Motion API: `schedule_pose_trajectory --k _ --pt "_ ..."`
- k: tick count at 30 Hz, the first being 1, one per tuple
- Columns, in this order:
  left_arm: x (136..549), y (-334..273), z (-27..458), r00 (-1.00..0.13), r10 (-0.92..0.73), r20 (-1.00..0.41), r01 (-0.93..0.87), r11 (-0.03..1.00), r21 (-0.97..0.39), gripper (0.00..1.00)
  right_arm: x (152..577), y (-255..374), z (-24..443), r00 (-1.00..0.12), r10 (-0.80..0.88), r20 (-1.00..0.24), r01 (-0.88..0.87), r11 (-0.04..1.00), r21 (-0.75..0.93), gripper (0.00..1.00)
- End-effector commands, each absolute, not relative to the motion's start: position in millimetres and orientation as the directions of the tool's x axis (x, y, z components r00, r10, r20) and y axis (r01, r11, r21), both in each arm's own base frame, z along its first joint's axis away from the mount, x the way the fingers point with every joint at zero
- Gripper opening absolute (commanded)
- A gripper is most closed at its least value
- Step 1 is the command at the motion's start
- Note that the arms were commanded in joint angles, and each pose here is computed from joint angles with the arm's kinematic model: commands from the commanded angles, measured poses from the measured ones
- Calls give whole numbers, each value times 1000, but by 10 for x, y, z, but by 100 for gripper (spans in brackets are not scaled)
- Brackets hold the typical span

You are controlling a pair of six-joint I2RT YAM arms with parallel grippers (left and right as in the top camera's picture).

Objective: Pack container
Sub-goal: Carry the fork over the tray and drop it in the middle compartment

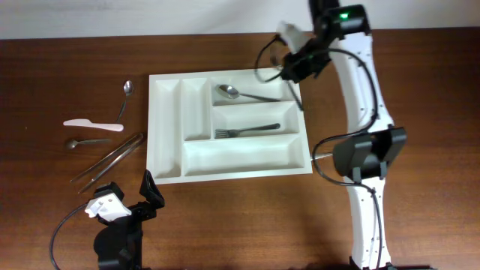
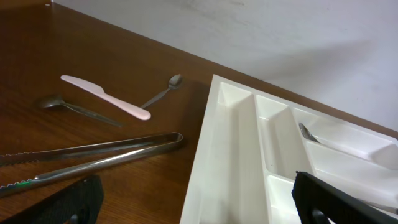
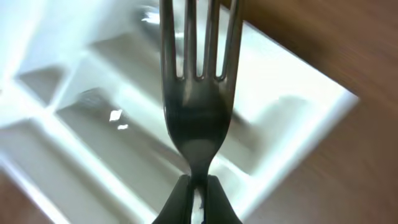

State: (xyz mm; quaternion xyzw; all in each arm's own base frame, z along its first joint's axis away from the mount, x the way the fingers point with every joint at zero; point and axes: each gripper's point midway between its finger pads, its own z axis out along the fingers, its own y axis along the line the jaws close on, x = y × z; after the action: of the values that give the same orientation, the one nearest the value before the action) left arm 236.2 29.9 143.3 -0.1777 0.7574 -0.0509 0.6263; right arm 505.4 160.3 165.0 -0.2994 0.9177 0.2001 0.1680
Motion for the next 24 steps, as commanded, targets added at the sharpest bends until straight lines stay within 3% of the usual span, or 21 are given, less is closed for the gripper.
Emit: schedule_pose_trajectory --k 1,7,14,15,17,18,24 --pt "2361 294 1432 -153 -315 -937 -197 939 -284 99 4771 2127 1606 -478 -701 -529 -876 420 235 4" --pt "2361 294 1432 -153 -315 -937 -197 939 -284 99 4424 2399 1164 -279 -822 -496 -954 180 238 4" --pt "2361 294 1431 -154 -315 -936 -196 939 -284 99 4304 2484 882 -247 -844 -476 -955 129 267 4" --pt "2361 294 1431 -154 -315 -936 -197 938 -284 99 4321 2490 882 -245 -843 -480 -957 129 261 7" --pt "2361 294 1432 -153 -315 -937 -197 939 -284 99 4369 2505 889 -259 -835 -485 -956 149 253 41" --pt "2361 294 1431 -154 -315 -936 -197 938 -284 99 4393 2507 894 -275 -830 -486 -953 167 254 54" --pt "2361 294 1432 -153 -315 -937 -197 939 -284 99 4572 2499 1014 -431 -763 -482 -901 329 284 61"
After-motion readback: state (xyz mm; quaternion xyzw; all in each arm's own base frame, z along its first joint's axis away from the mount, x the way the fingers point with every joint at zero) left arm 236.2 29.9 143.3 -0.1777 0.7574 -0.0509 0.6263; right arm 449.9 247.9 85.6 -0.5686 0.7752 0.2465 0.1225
